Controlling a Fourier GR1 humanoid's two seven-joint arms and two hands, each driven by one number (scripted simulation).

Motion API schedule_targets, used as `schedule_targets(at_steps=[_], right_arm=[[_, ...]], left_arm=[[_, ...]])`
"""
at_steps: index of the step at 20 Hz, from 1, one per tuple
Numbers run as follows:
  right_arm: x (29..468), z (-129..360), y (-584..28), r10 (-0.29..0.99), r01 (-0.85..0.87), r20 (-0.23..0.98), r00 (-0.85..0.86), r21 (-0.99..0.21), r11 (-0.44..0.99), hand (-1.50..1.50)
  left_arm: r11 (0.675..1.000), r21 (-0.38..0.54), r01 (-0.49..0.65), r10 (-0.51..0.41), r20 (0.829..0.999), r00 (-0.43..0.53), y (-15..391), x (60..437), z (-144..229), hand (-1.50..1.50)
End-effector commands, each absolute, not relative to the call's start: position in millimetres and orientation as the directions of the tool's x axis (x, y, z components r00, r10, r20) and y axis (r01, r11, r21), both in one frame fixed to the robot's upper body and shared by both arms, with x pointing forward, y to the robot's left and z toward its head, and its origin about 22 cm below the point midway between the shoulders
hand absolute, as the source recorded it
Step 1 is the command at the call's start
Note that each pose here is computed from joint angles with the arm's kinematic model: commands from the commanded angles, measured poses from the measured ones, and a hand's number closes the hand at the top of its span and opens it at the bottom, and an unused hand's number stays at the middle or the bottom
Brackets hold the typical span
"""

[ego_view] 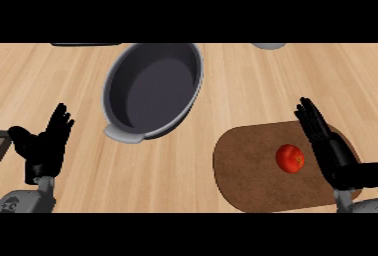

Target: Pick the tomato from the cutting board and place it in the pot

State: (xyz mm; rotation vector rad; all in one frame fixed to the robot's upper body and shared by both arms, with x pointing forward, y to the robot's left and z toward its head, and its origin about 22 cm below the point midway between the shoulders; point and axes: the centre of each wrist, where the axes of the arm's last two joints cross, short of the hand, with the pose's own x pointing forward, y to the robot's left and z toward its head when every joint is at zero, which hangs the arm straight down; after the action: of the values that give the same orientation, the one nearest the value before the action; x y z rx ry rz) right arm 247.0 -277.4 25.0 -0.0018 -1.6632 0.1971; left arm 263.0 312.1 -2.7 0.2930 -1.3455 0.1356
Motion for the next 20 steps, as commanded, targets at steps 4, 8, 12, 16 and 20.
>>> schedule_targets(at_steps=[4, 8, 12, 16, 20], right_arm=[[206.9, -30.4, -342.6, -0.167, 0.027, 0.982, -0.084, 0.169, 0.985, 1.50], [194.5, -25.9, -406.0, 0.311, 0.426, 0.940, -0.139, -0.227, 0.876, -1.50], [153.1, -86.6, -372.5, 0.262, 0.487, 0.891, -0.371, -0.054, 0.872, -1.50], [126.0, -92.3, -415.8, 0.179, 0.417, 0.868, -0.464, 0.035, 0.908, -1.50], [137.4, -89.9, -430.5, 0.228, 0.292, 0.904, -0.363, -0.122, 0.949, -1.50]], left_arm=[[0.917, 0.319, -0.239, -0.283, 0.943, 0.174, 331.3, 262.1, 23.3, 0.00], [0.908, 0.361, -0.210, -0.320, 0.925, 0.207, 343.2, 244.9, 6.3, 0.00], [0.912, 0.371, -0.175, -0.332, 0.918, 0.215, 341.9, 234.7, 3.6, 0.00], [0.911, 0.382, -0.157, -0.350, 0.916, 0.195, 334.7, 225.7, 11.6, 0.00], [0.918, 0.368, -0.147, -0.339, 0.921, 0.190, 323.4, 225.0, 17.6, 0.00]])
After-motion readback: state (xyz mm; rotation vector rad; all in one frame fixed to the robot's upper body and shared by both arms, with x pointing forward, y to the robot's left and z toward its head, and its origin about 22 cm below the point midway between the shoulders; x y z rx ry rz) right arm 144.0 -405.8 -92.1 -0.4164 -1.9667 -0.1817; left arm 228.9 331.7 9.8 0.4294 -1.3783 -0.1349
